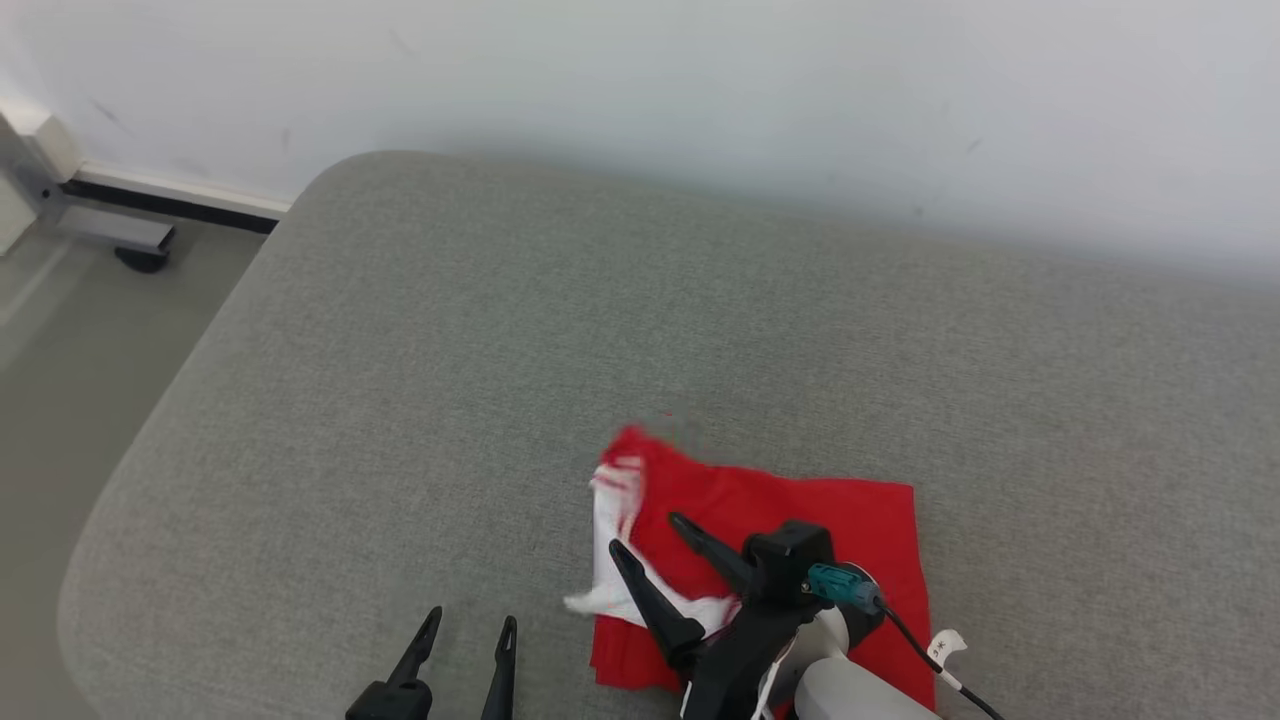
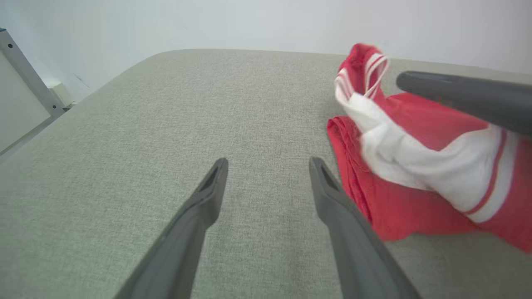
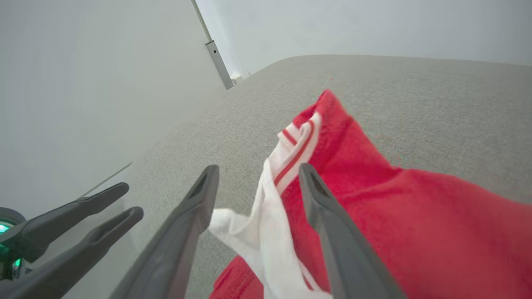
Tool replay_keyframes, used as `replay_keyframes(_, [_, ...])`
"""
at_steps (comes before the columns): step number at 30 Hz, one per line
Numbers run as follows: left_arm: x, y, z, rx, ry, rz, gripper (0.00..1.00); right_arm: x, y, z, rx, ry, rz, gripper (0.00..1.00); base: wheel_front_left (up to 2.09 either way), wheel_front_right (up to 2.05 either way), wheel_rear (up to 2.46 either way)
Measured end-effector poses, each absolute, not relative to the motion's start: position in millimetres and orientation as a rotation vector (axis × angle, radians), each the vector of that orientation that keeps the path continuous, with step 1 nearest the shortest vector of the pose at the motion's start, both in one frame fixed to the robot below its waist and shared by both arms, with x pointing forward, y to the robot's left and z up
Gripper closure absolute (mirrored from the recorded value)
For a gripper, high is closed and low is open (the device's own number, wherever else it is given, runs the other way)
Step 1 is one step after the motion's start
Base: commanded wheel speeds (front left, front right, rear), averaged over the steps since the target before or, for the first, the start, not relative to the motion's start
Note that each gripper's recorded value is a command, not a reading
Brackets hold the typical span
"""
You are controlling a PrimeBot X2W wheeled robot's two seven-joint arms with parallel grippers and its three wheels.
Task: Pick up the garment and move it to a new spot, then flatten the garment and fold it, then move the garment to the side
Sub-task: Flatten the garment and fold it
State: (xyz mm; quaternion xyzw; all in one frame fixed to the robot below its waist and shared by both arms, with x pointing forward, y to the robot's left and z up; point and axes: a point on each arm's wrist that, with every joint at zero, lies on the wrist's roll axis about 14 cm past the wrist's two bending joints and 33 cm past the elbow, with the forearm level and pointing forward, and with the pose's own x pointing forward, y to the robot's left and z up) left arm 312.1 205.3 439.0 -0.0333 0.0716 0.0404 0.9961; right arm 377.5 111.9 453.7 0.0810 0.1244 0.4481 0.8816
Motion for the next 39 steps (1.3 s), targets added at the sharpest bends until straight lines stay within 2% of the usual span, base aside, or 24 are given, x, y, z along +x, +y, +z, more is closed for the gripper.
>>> replay_keyframes(4, [310.5,211.4,437.3,-0.065,0.149,0.106,0.0,382.6,114.1,457.5,0.191,0.25,0.927,0.0,0.0,0.0,0.0])
replay_keyframes(8, [315.6,209.8,438.0,-0.066,0.147,0.098,0.0,404.1,94.9,470.4,0.218,0.196,0.842,0.0,0.0,0.0,0.0])
replay_keyframes(12, [325.2,204.4,441.7,-0.065,0.133,0.078,0.0,424.4,46.8,469.7,0.205,0.159,0.692,0.0,0.0,0.0,0.0])
replay_keyframes(13, [330.7,201.5,444.4,-0.064,0.124,0.067,0.0,432.2,17.6,469.3,0.198,0.139,0.606,0.0,0.0,0.0,0.0])
replay_keyframes(16, [341.0,197.0,450.4,-0.061,0.104,0.051,0.0,435.1,-19.5,469.6,0.152,0.105,0.511,0.0,0.0,0.0,0.0])
replay_keyframes(27, [363.7,183.0,458.1,-0.053,0.077,0.005,0.0,419.0,-116.5,472.8,0.071,0.047,0.245,0.0,0.0,0.0,0.0])
replay_keyframes(32, [363.7,179.0,459.8,-0.051,0.07,-0.007,0.0,405.0,-142.7,471.0,0.079,0.048,0.167,0.0,0.0,0.0,0.0])
replay_keyframes(39, [359.5,178.9,463.7,-0.053,0.056,-0.008,0.0,386.1,-153.2,468.0,0.103,0.055,0.134,0.0,0.0,0.0,0.0])
